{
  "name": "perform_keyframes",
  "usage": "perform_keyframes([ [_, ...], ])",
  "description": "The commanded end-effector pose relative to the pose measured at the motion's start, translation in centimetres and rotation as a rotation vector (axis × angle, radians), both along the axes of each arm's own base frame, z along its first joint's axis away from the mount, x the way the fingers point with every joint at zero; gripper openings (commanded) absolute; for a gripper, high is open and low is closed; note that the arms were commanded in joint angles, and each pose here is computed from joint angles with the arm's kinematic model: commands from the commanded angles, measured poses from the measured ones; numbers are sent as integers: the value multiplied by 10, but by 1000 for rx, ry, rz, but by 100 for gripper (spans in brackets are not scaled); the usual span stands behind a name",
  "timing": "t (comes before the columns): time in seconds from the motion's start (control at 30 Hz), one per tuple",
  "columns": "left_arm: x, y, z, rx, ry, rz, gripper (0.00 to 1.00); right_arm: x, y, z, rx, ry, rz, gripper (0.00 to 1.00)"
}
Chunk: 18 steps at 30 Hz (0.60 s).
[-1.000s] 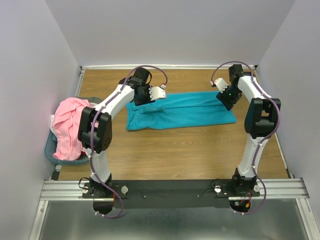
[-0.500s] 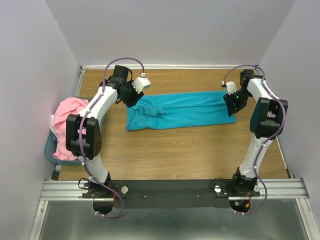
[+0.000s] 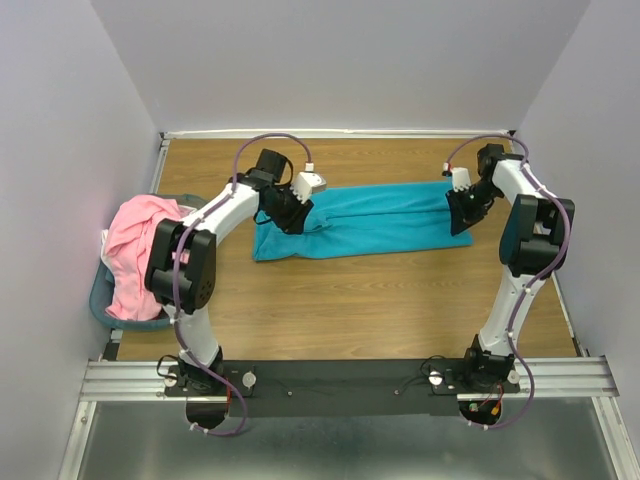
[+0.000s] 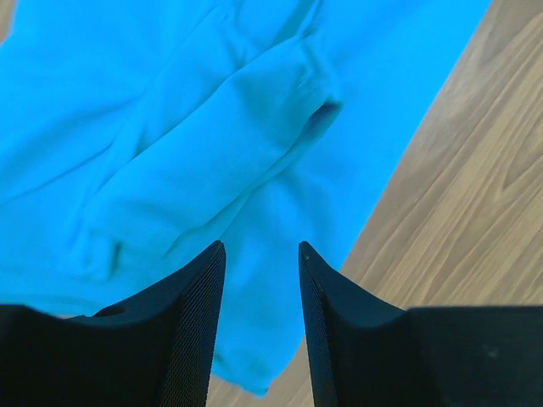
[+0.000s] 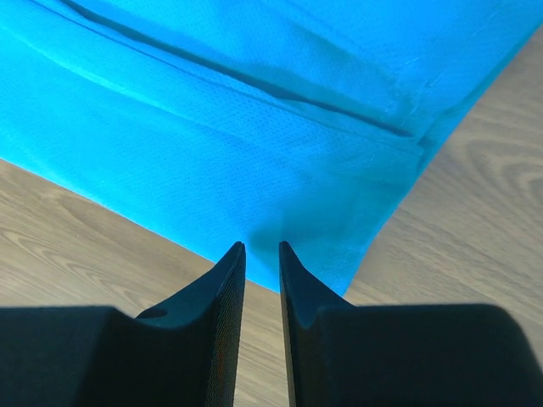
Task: Fold and stack the t-shirts
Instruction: Fold the tshirt
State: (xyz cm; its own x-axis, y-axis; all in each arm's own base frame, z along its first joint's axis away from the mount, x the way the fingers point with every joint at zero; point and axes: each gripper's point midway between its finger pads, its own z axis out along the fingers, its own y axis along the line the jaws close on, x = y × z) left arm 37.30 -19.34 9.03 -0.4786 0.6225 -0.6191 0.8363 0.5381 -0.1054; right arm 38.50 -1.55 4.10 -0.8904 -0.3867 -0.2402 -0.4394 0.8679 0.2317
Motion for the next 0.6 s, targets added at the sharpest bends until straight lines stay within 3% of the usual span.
perform_keyframes([
  [0.0, -1, -32, -7, -58, 41, -26, 48, -6, 2, -16, 11, 43, -24, 29],
  [0.23, -4, -56, -29, -26, 73, -41, 46, -7, -1, -25, -4, 61, -23, 29],
  [0.57, 65, -63, -14, 41, -82, 48, 46, -9, -5, -30, -27, 66, -14, 29],
])
